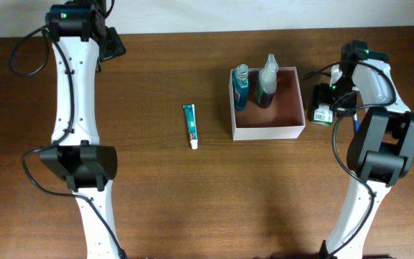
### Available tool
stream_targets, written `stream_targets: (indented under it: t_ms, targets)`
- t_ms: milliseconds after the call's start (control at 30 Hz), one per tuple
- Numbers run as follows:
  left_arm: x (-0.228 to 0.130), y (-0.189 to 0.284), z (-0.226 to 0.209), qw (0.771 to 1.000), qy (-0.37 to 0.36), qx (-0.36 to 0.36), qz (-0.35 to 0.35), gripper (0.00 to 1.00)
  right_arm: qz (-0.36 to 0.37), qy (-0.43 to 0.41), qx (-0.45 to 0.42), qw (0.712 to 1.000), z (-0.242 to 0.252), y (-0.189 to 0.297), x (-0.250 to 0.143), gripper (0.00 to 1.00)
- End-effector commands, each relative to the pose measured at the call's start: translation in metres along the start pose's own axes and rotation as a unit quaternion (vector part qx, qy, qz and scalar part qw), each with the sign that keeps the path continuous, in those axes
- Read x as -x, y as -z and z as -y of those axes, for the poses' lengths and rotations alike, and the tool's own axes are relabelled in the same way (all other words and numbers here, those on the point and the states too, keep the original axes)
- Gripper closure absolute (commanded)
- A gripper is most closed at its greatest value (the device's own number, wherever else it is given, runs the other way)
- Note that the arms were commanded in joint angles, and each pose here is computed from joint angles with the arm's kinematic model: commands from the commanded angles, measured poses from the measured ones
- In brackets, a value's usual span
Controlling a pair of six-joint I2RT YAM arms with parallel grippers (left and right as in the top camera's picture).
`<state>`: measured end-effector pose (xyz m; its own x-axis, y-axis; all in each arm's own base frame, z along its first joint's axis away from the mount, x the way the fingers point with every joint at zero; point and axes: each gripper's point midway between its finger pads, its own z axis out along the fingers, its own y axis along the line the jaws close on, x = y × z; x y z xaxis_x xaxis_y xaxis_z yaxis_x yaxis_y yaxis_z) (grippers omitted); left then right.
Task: Pack container
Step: 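Carry the soap bar with the right gripper into the box and release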
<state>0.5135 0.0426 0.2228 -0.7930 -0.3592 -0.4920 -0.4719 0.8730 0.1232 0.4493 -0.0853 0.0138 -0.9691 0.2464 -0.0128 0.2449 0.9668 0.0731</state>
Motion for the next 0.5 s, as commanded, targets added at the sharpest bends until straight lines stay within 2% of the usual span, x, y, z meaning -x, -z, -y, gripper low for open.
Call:
stream_targets:
  t_ms: [0,300,333,467]
  targets:
    - [-0.0009,-0.0044,-0.0011,1.000,0.005,0.006,-0.003,0.01,-0.004,0.004,-0.006,1.000,-0.0001,-0.0070,0.0023,0.23]
    - [-0.0009,-0.0044,-0.0011,1.000,0.005,0.006,-0.003,0.01,-0.010,0.004,-0.017,1.000,0.0041,-0.0142,0.0011,0.19]
    - [-0.0009,-0.0044,-0.0011,1.000,0.005,0.006,-0.003,0.01,-0.010,0.004,-0.017,1.000,0.0041,-0.0142,0.0012,0.22]
    - [-0.0010,-0.0044,-0.0011,1.000,0.005,0.006,-0.003,0.01,-0.010,0.004,-0.017,1.000,0.0042,-0.0159,0.0016,0.45]
